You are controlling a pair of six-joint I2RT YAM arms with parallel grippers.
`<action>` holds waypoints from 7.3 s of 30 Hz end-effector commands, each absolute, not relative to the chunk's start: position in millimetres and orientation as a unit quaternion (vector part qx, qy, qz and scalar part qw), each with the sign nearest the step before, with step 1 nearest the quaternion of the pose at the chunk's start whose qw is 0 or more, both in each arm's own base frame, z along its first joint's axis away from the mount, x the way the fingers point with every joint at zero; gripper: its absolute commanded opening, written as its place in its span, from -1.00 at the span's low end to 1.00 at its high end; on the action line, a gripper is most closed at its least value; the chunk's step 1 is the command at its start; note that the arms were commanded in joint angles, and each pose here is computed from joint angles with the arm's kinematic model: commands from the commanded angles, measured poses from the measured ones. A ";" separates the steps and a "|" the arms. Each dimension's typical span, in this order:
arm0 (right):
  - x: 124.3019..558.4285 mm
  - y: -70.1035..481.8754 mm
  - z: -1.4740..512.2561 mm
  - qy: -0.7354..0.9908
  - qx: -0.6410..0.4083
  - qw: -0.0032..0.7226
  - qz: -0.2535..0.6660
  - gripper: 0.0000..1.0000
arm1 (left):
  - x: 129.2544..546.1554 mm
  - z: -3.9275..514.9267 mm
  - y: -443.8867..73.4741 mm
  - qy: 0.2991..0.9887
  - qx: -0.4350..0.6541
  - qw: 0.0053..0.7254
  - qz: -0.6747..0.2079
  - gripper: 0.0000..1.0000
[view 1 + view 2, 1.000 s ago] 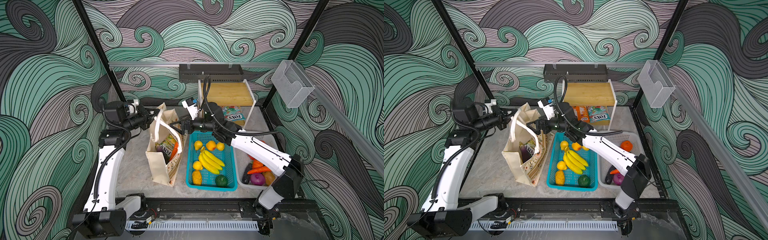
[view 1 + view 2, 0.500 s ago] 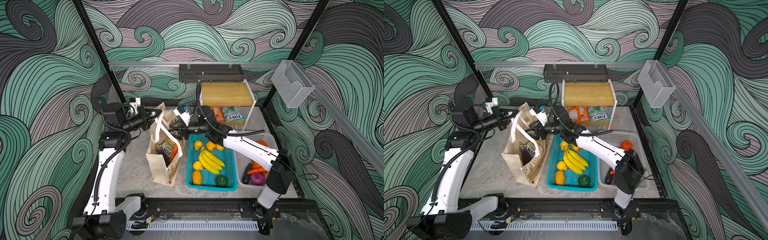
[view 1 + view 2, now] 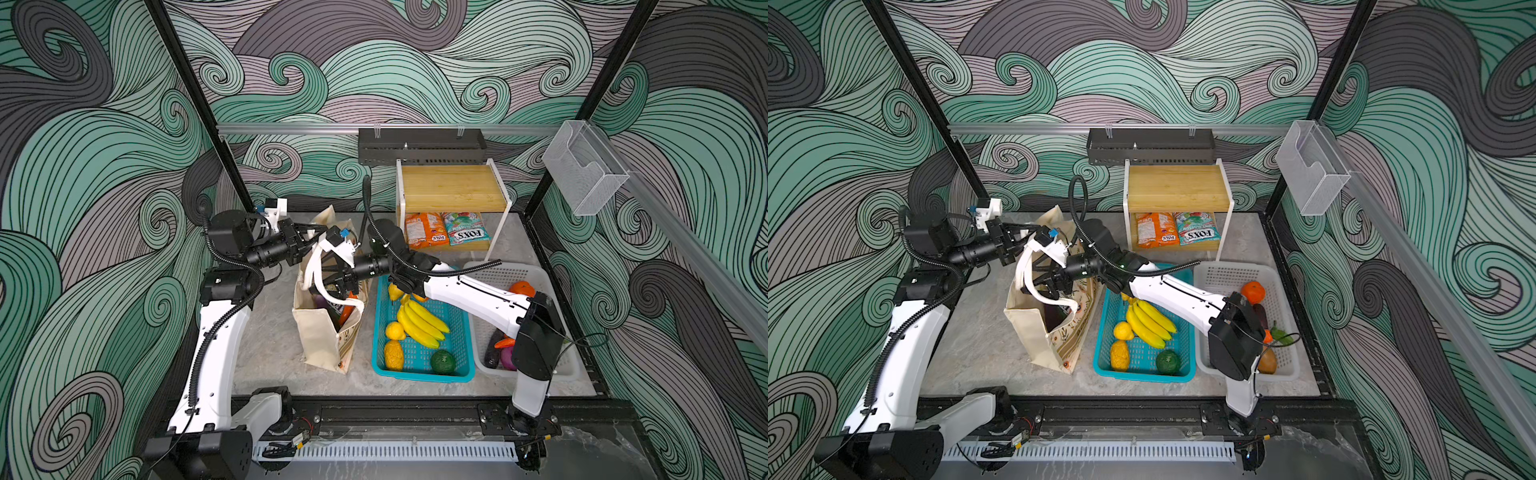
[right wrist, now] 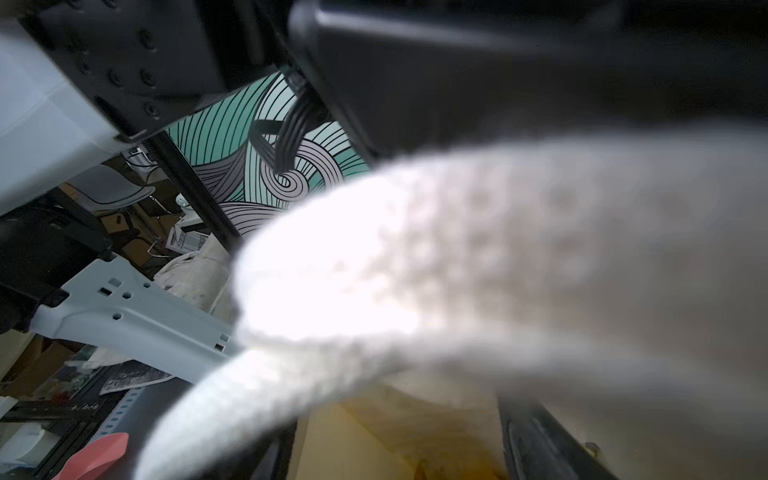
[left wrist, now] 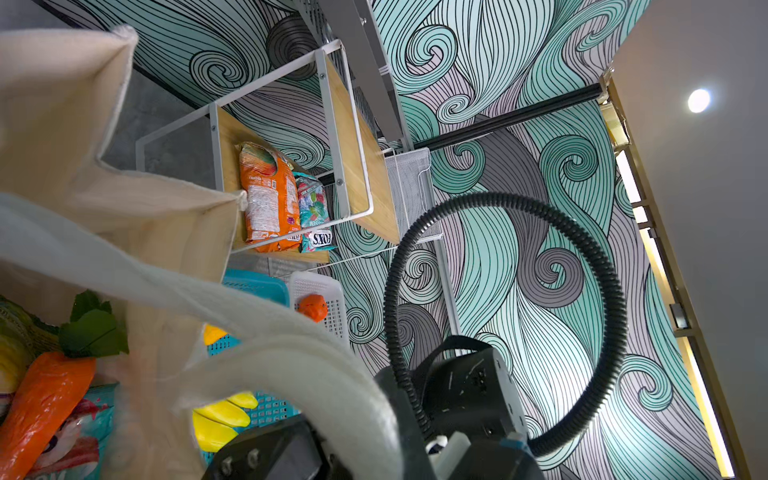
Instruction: Place the food into the grocery bag and tie it
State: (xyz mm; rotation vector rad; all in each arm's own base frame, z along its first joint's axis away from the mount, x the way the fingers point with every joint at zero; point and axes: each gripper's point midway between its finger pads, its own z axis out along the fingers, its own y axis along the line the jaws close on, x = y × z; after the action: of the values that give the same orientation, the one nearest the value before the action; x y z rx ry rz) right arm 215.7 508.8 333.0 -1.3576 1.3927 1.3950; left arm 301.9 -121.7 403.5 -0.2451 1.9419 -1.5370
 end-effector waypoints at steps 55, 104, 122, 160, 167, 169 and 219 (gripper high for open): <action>324.6 378.9 331.1 0.817 -0.311 0.448 0.189 -1.00 | 310.4 401.0 41.3 0.720 -0.276 0.504 -0.388 -1.00; 495.9 277.0 424.8 0.776 0.029 0.585 0.232 -1.00 | 277.0 405.5 122.3 0.719 -0.366 0.563 -0.178 -1.00; 528.0 318.8 417.6 0.760 -0.049 0.582 0.285 -1.00 | 291.1 372.7 133.0 0.729 -0.373 0.540 -0.194 -1.00; 505.0 388.3 389.6 0.757 -0.215 0.579 0.212 -0.25 | 343.3 299.6 20.2 0.800 -0.257 0.447 -0.306 -0.53; 477.7 394.8 408.9 0.743 -0.240 0.588 0.212 0.09 | 337.1 310.0 19.5 0.794 -0.251 0.464 -0.301 0.02; 469.6 396.0 412.1 0.740 -0.250 0.589 0.210 0.27 | 333.9 311.4 19.9 0.794 -0.251 0.468 -0.297 0.36; 326.3 12.8 175.6 0.861 0.055 0.505 -0.002 0.98 | 278.5 221.9 3.5 0.845 -0.175 0.503 -0.035 0.97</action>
State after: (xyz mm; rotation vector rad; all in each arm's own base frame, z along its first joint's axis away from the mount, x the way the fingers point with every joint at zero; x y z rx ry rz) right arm 316.2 31.0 164.3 0.1163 2.1905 0.1008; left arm 266.0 -8.5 210.9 -0.4040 2.1452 -0.2109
